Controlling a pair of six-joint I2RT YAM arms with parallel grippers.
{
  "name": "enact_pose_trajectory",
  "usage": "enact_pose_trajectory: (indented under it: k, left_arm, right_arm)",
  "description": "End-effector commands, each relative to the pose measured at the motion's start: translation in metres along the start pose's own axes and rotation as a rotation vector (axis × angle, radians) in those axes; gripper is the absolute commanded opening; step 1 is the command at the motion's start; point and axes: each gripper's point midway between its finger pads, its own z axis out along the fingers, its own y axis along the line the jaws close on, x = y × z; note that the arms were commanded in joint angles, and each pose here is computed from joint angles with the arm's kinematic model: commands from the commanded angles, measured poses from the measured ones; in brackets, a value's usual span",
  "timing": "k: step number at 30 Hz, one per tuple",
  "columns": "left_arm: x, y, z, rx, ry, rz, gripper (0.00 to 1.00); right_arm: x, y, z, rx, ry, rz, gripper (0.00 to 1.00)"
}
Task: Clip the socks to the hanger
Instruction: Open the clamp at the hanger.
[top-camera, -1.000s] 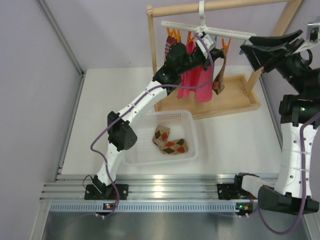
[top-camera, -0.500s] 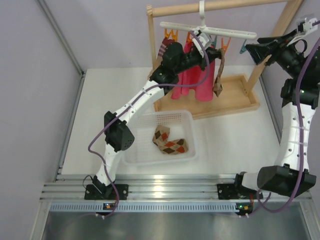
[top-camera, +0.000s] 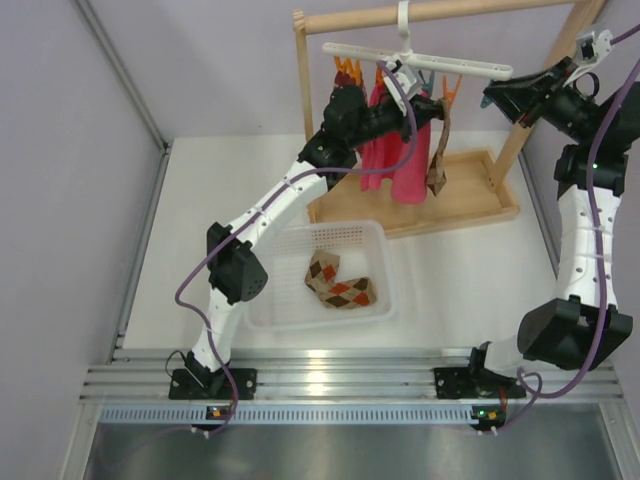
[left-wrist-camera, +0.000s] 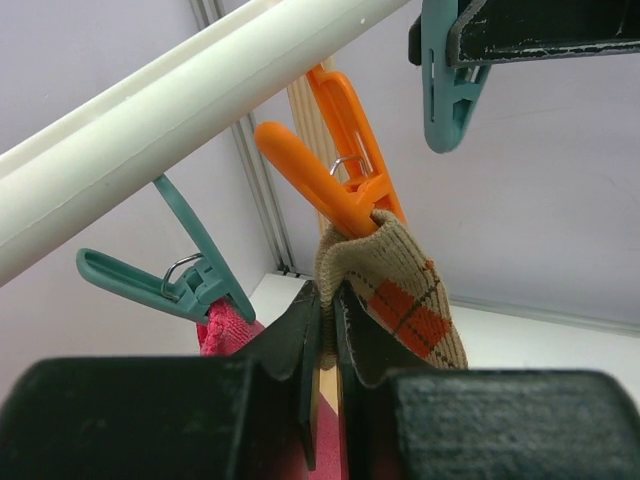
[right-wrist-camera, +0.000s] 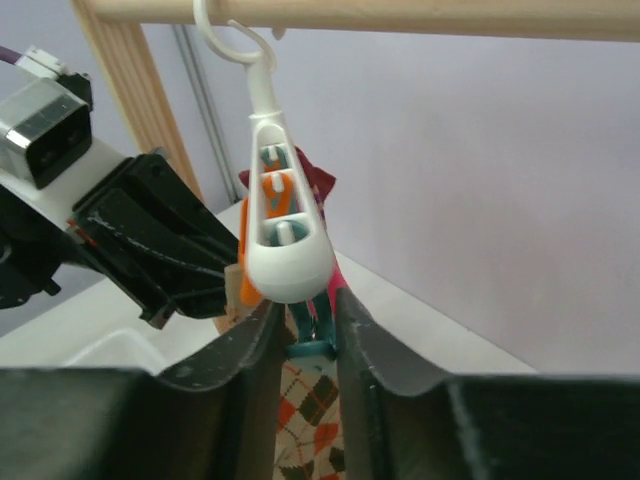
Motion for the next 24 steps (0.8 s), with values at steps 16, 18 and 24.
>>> enact_pose_trajectory:
  k: [16, 18, 24]
  left_arm:
    - [-0.103, -0.033, -0.049, 0.059, -0.108, 0.071, 0.46]
    - [-0.113, -0.04, -0.047, 0.077, -0.128, 0.069, 0.47]
    - [-0.116, -0.064, -0.026, 0.111, -0.163, 0.101, 0.47]
  right_arm:
    - [-0.048, 0.063, -0.006, -0.037, -0.055, -0.056, 0.0]
    - [-0.047, 0.067, -0.005, -0.039, -0.051, -0.038, 0.0]
    - [-0.047, 0.073, -0.006, -0.019, -0.069, 0.022, 0.0]
